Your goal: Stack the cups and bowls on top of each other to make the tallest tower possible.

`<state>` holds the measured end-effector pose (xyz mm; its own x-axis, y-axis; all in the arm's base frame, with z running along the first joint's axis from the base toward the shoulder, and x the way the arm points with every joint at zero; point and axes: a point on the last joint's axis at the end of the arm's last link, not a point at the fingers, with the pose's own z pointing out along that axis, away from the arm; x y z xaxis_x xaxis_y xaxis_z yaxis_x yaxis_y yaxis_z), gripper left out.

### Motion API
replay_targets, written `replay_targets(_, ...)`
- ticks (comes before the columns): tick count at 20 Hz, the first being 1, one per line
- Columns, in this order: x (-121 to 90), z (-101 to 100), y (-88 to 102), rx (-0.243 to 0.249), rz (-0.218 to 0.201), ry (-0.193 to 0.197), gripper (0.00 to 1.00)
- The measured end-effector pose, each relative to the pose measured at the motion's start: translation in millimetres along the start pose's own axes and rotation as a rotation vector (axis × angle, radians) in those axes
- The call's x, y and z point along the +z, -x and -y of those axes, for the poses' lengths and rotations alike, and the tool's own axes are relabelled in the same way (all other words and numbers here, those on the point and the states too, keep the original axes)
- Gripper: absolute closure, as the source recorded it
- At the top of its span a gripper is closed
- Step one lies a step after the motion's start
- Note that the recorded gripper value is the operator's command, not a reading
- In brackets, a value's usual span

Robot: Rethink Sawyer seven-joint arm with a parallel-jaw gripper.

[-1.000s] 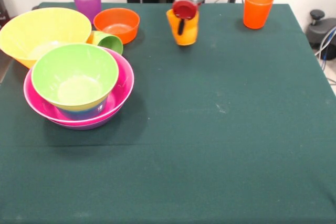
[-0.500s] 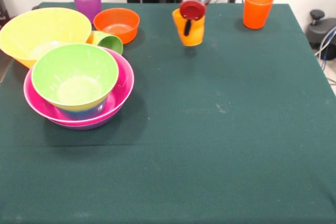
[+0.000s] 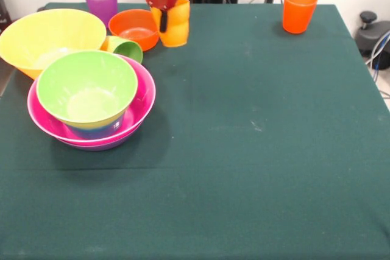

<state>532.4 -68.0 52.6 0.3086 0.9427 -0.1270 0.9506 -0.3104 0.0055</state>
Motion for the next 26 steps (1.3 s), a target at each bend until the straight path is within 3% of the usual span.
replay_targets(4,-19.9,-8.6,3.1,0.008,-0.012,-0.006,1.0)
replay_targets(11,-59.3,-20.9,-29.4,-0.05,-0.046,-0.03,1.0)
replay_targets(16,-71.0,-32.0,-37.2,-0.065,-0.056,-0.027,1.0)
replay_targets(21,-73.4,-49.6,-16.5,-0.03,-0.056,-0.006,1.0)
replay_targets(24,-69.9,-62.9,14.6,0.021,-0.056,-0.001,1.0)
replay_targets(26,-67.8,-67.2,24.8,0.037,-0.054,0.001,1.0)
